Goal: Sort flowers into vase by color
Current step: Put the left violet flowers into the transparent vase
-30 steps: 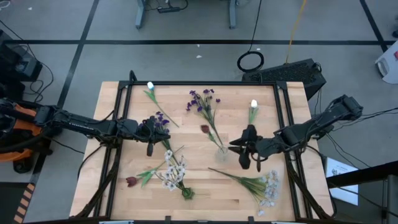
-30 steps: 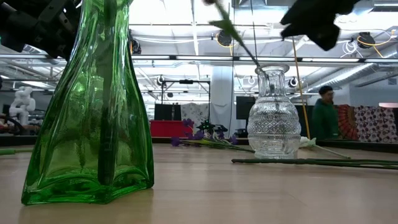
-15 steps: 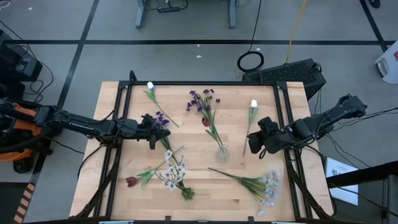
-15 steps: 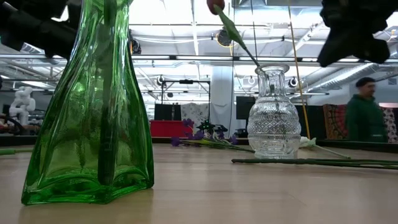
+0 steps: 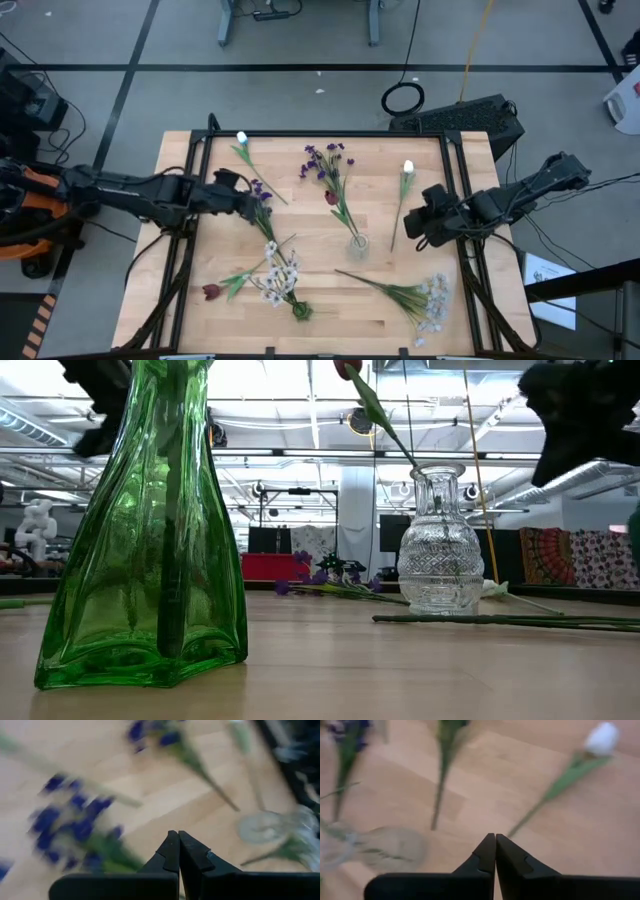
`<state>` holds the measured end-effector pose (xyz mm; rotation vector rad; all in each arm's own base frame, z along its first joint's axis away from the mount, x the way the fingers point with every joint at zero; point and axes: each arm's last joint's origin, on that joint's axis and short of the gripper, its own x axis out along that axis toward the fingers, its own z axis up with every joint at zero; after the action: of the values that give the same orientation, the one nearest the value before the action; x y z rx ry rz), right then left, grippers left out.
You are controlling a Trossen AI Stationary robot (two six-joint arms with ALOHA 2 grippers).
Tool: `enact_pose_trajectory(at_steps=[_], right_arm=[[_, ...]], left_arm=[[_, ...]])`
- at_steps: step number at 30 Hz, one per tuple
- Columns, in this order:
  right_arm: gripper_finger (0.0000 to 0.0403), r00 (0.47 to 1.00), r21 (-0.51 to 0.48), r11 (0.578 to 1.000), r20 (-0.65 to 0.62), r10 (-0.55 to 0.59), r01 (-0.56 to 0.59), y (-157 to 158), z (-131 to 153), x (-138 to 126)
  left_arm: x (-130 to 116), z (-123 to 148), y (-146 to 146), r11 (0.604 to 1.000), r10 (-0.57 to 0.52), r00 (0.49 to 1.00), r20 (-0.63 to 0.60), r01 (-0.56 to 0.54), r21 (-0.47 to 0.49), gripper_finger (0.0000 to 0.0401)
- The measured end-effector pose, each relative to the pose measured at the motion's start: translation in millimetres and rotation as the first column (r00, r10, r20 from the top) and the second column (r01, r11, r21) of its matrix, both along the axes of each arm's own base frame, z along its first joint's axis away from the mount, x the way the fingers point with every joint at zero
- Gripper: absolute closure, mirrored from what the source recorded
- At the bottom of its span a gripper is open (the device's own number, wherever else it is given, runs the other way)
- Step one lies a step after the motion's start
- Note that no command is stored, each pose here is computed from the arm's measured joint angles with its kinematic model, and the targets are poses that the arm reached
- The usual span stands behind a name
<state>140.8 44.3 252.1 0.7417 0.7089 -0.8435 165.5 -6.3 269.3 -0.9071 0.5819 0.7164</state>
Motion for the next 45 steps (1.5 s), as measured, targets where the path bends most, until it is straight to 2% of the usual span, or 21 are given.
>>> enact_pose_trajectory(at_steps=[2, 8, 12, 19, 27, 32, 37, 45], right_arm=[[0.0401, 0.999, -0.012, 1.000, -0.040, -0.020, 0.020, -2.5, -1.5, -4.0], [0.0400, 0.992, -0.053, 0.999, -0.127, -0.014, 0.007, -5.9, -3.5, -11.1], [0.0399, 0.988, -0.072, 0.997, -0.150, 0.025, -0.037, -6.0, -3.5, -11.1], [0.0399, 0.979, -0.127, 0.987, -0.191, 0.070, -0.095, -7.2, -3.4, -12.4], [0.0399, 0.963, -0.148, 0.981, -0.254, 0.088, -0.129, -9.0, -4.2, -16.6], [0.0399, 0.963, -0.146, 0.981, -0.256, 0.090, -0.131, -8.9, -4.2, -16.7], [0.0399, 0.961, -0.148, 0.980, -0.259, 0.095, -0.136, -8.9, -4.2, -16.6], [0.0399, 0.957, -0.149, 0.977, -0.268, 0.108, -0.152, -8.8, -4.3, -16.7]], left_arm=[[1.6, -1.1, -0.6, 0.994, 0.076, 0.995, -0.071, -0.081, -0.069, 0.0399], [24.0, -21.9, -5.7, 0.971, 0.176, 0.957, -0.231, -0.207, -0.116, 0.0400], [37.2, -39.3, -7.1, 0.918, 0.264, 0.913, -0.311, -0.337, -0.210, 0.0400], [50.2, -60.2, -5.2, 0.862, 0.267, 0.858, -0.438, -0.416, -0.291, 0.0386], [76.7, -83.9, -9.5, 0.839, 0.219, 0.872, -0.438, -0.397, -0.372, 0.0322], [86.1, -99.6, -11.1, 0.798, 0.243, 0.846, -0.475, -0.452, -0.397, 0.0290], [92.2, -113.7, -13.2, 0.775, 0.220, 0.825, -0.520, -0.472, -0.421, 0.0283], [109.5, -129.3, -15.2, 0.761, 0.200, 0.860, -0.469, -0.438, -0.479, 0.0283]])
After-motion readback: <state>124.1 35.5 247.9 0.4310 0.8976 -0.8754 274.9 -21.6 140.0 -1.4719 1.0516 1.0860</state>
